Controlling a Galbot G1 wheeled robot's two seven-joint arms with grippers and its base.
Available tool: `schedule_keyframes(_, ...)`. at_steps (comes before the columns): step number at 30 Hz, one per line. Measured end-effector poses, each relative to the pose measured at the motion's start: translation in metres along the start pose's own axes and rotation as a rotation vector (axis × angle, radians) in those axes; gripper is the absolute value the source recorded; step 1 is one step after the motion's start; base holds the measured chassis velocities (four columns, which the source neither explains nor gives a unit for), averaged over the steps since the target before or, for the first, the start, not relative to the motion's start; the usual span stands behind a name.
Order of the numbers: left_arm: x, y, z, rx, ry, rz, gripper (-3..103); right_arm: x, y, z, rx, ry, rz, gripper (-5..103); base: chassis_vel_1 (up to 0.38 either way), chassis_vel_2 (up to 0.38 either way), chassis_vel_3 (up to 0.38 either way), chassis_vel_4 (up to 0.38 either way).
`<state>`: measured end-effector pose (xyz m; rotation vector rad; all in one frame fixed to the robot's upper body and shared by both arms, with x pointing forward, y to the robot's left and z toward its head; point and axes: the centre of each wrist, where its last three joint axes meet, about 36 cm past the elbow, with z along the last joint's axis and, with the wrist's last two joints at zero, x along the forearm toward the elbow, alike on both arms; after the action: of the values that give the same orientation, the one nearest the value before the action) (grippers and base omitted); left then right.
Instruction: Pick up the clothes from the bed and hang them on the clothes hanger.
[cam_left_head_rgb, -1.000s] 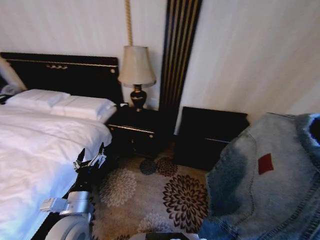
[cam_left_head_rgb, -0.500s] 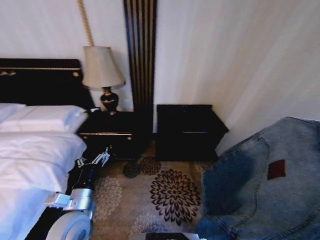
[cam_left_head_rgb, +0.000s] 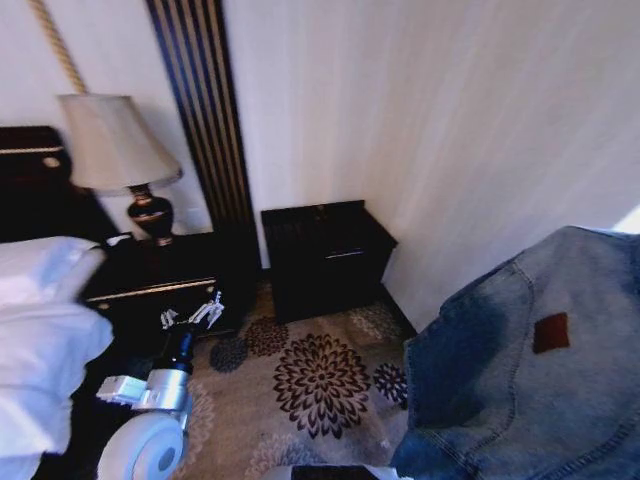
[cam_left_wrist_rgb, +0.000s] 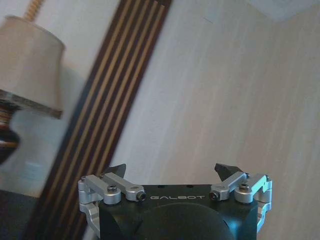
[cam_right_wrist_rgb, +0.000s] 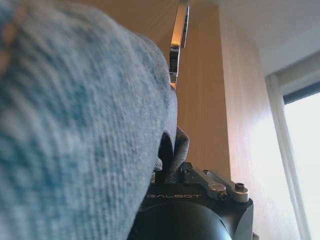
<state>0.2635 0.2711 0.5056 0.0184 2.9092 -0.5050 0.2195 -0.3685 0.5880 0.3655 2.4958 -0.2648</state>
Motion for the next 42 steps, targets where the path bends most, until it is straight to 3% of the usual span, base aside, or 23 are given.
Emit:
schedule_keyframes(9, -0.001, 0.004, -0.003, -0.010, 0.007, -0.013, 100, -0.025, -0.007, 0.028, -0.026, 0.015, -0.032, 19, -0.123, -0.123, -0.123, -0.118)
schedule_keyframes(17, -0.001, 0.013, 0.003, -0.011, 0.005, -0.064, 100, -0.027, 0.017, 0.027, -0.124, 0.043, -0.069, 19, -0.125, -0.131, -0.122, -0.116)
schedule_keyframes(42, 0.011, 0.001, 0.006, 0.005, 0.006, -0.062, 100, -0.012, 0.027, 0.008, -0.143, 0.032, -0.061, 19, -0.123, -0.125, -0.127, -0.121)
